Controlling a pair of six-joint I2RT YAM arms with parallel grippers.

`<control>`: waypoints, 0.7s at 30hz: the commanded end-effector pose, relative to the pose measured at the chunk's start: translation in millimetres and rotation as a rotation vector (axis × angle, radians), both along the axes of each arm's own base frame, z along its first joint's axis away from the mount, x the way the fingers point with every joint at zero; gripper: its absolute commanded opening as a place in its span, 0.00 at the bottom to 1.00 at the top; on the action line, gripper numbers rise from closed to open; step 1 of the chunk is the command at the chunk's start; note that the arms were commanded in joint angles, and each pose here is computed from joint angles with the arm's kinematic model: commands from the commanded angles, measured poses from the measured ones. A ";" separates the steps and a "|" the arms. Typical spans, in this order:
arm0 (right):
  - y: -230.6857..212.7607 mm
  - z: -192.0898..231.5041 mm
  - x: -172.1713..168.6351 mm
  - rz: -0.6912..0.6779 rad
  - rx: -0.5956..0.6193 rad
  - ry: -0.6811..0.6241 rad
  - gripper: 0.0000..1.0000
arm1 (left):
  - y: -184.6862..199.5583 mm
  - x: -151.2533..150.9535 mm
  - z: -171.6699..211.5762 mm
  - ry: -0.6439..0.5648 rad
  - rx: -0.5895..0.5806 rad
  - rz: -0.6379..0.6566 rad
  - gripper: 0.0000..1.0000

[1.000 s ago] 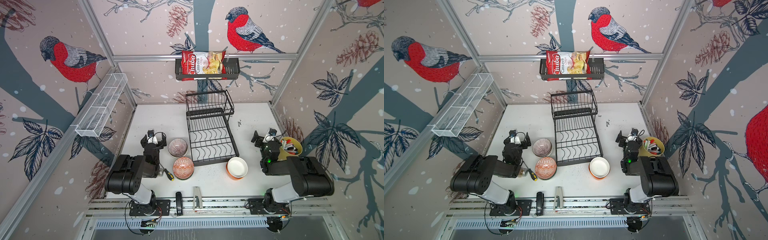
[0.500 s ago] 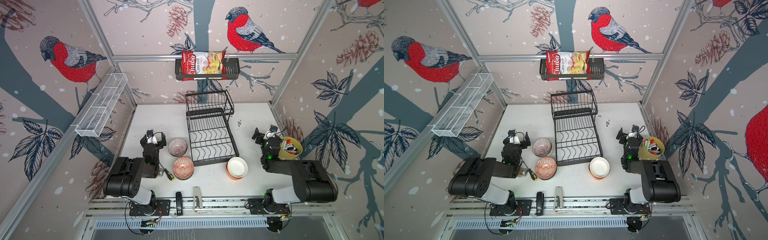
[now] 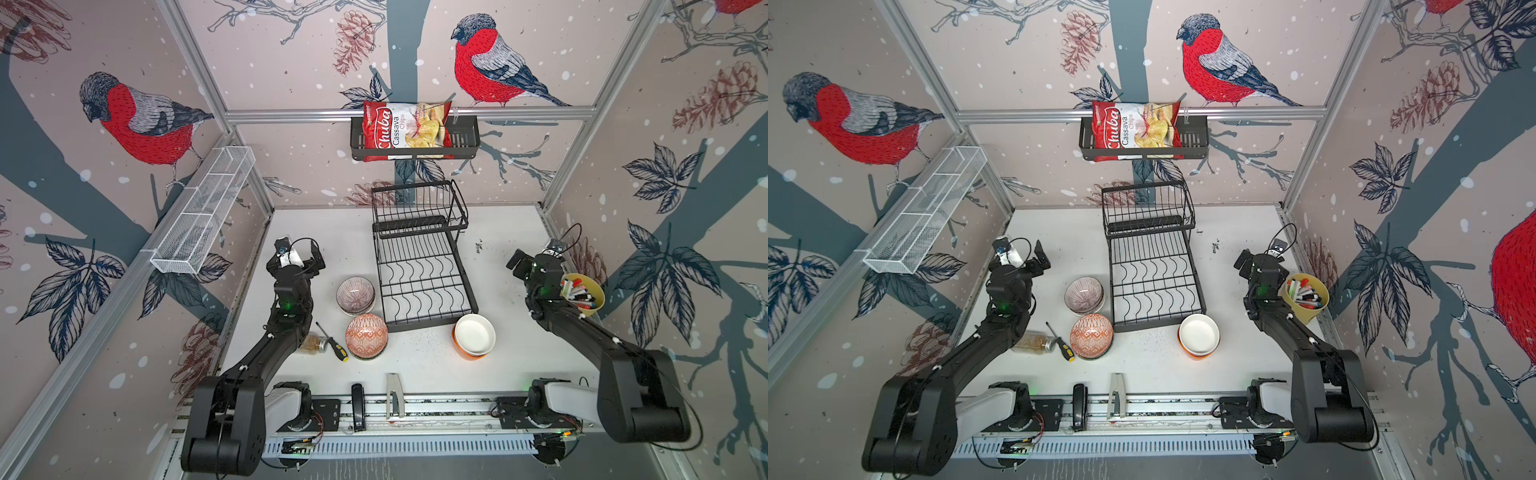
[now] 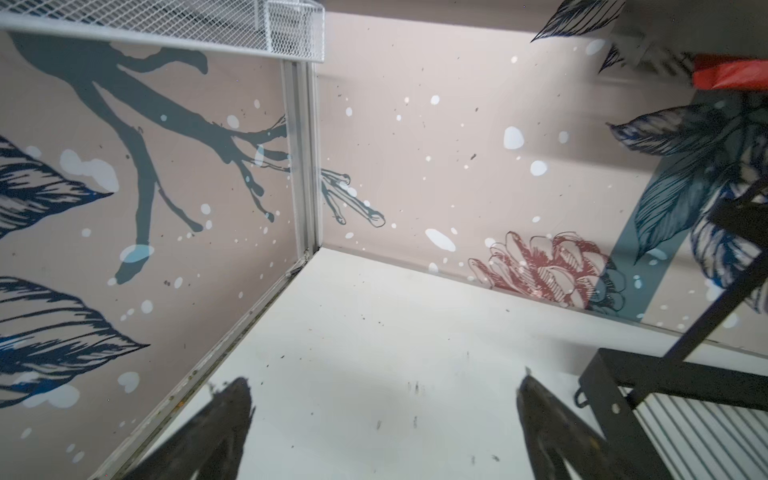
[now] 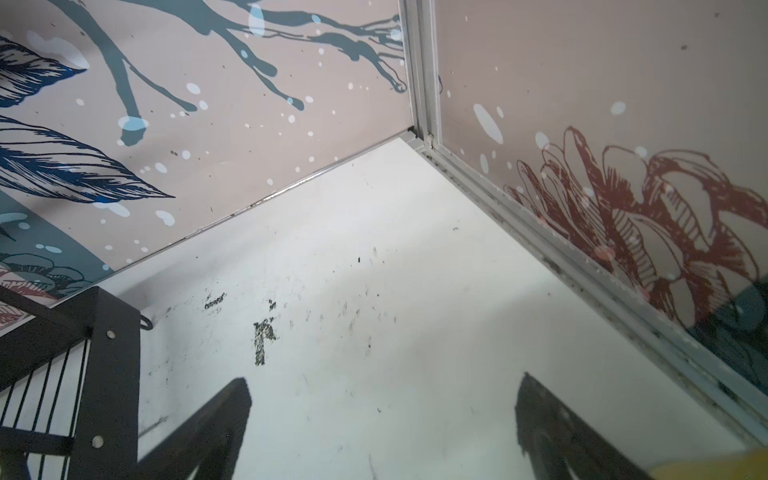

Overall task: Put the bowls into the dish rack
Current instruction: 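Reach the left gripper across to the white-and-orange bowl while the right arm rises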

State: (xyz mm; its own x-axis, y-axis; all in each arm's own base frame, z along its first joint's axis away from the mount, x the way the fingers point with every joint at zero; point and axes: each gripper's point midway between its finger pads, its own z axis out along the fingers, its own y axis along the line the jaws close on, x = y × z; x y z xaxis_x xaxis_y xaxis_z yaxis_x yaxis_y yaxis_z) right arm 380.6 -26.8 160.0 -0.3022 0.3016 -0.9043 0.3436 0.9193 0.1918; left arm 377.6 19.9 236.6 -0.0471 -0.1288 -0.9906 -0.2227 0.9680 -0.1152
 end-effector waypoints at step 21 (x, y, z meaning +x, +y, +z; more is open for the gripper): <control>73.4 -11.0 -57.1 0.167 0.150 0.336 0.99 | -226.3 -63.4 -33.1 0.480 -0.150 -0.573 0.98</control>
State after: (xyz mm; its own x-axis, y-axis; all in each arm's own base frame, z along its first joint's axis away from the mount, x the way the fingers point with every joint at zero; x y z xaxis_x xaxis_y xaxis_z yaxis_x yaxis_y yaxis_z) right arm 333.1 41.6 157.9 -0.5919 0.3259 -0.7372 0.2545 0.9434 0.2127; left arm 325.9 -193.2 211.0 -0.5145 -0.0949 -0.8522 0.2511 0.9336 -0.2555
